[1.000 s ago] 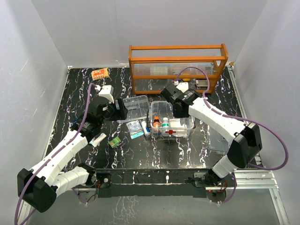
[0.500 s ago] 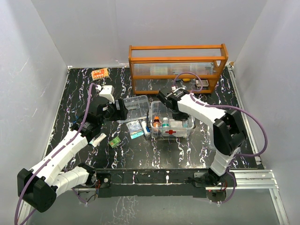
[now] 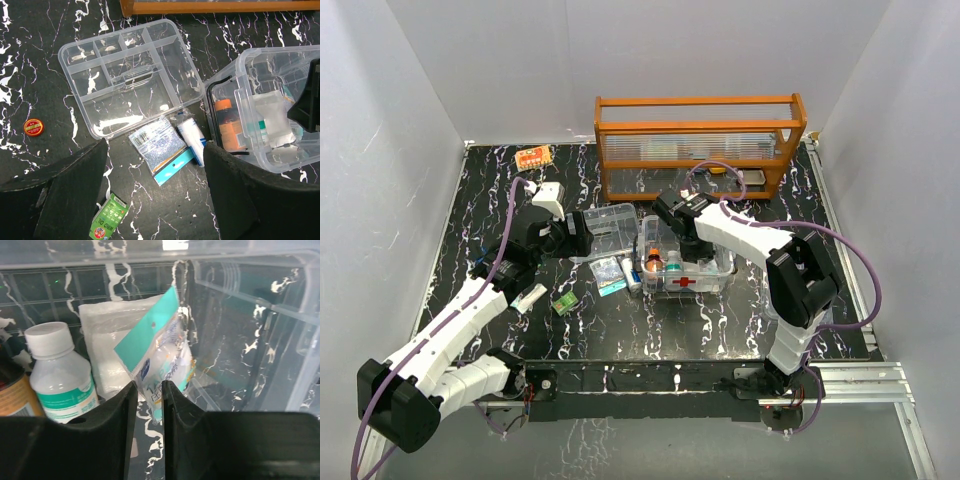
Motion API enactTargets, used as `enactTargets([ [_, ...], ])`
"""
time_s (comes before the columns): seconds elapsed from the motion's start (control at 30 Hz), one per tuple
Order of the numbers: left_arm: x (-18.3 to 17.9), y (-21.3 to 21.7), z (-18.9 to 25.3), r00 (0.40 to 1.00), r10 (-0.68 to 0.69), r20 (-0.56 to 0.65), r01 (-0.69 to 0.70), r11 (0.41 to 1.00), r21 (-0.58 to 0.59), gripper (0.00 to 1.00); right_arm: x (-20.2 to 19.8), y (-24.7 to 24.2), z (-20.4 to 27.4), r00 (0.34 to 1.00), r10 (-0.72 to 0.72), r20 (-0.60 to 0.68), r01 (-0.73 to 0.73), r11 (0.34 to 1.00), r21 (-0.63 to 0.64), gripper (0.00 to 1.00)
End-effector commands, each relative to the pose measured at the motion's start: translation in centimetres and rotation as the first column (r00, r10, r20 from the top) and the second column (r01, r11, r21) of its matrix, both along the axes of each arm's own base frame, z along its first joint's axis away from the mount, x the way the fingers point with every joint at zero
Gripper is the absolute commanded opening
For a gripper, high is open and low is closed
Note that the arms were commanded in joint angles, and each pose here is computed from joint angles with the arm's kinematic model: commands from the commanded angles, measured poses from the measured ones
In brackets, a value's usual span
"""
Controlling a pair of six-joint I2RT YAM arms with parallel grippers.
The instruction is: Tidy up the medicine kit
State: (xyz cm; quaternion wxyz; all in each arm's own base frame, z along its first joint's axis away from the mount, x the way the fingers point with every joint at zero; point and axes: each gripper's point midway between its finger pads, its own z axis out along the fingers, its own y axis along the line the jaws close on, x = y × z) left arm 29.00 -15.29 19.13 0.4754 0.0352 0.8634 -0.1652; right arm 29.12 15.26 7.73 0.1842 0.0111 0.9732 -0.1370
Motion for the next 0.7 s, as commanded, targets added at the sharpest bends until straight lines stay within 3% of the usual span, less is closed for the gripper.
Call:
enactTargets([
  [0.0,0.2,0.0,0.7,1.0,-0.005,0.023,0.005,1.0,-0.002,0.76,1.2,1.9,0.1,1.0,-0.009,0.029,0.006,0.995,0.098,0.25],
  [0.27,0.2,0.0,0.6,1.0,-0.003,0.02,0.003,1.0,0.0,0.77,1.6,2.7,0.2,0.998,-0.053,0.036,0.044,0.974,0.223,0.29],
  [0.67,0.2,-0.1,0.4,1.0,-0.009,0.014,0.009,1.0,0.0,0.77,2.6,-0.3,0.6,0.991,-0.092,0.102,0.07,0.976,0.205,0.32],
])
